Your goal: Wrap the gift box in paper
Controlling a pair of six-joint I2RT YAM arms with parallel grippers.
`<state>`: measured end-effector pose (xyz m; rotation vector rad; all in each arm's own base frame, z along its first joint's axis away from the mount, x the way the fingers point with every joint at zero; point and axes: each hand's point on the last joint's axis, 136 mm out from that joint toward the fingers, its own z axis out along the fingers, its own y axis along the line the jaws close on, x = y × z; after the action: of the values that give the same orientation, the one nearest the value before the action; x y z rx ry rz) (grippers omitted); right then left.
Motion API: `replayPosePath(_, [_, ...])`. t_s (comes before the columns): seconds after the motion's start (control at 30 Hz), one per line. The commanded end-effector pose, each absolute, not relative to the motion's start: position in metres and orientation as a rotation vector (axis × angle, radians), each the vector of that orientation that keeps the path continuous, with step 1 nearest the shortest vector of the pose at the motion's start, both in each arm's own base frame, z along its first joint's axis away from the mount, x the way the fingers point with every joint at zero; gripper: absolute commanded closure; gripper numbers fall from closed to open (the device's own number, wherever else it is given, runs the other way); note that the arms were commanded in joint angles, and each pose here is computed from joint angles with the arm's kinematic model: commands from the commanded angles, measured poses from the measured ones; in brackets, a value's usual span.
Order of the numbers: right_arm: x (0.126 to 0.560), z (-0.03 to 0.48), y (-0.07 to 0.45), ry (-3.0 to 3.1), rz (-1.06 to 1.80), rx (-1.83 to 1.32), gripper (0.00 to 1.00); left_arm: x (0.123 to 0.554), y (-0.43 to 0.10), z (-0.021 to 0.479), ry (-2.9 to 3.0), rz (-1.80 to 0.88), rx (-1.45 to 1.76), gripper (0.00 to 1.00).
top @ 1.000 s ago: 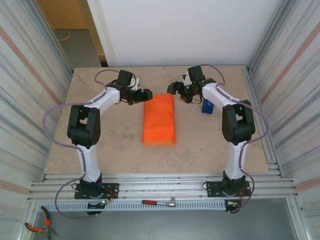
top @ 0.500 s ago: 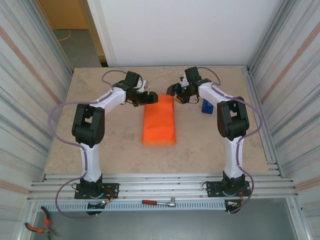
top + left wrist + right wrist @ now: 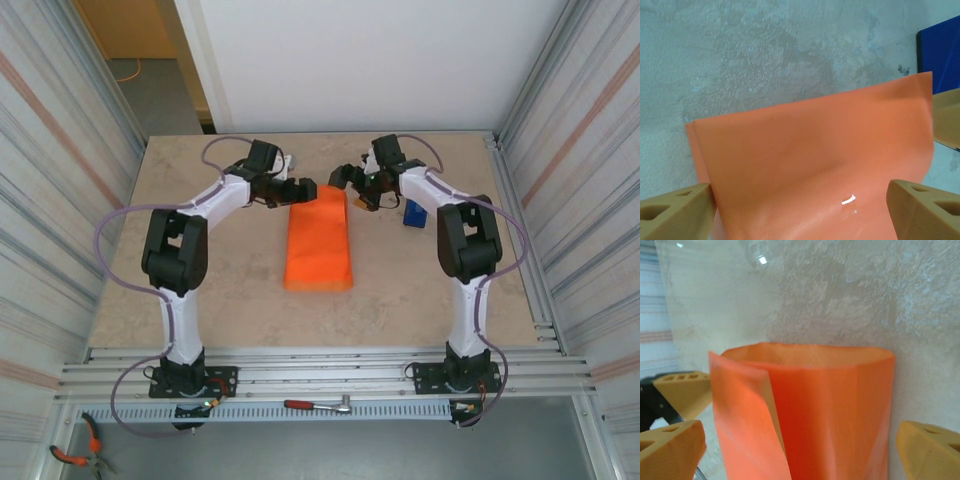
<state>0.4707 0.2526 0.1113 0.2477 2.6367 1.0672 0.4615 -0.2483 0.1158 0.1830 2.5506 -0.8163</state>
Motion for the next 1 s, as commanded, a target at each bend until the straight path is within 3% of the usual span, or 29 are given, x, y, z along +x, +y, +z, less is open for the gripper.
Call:
replayPosePath(0.0, [0.466,0.168,0.240,2.507,1.013,0.166,0.02,0.462,-0.239,0.171,2.394,-0.806,0.211,0.10])
replayPosePath(0.07, [0.458,0.179,0.235,2.487,0.975,0.146,0.02,0.455,-0.234,0.183,2.361,-0.790,0.201,0.01])
replayPosePath(0.57, [0.371,0.219,0.198,2.441,0.544,-0.026,0.02,0.366,-0.195,0.195,2.237,-0.750,0.044,0.01])
replayPosePath(0.77, [0.336,0.200,0.182,2.488,0.601,0.136,0.02,0.336,-0.179,0.181,2.225,-0.757,-0.079,0.01])
replayPosePath(0.97, [0.304,0.148,0.181,2.640,0.666,0.267,0.02,0.313,-0.192,0.150,2.343,-0.856,-0.038,0.01])
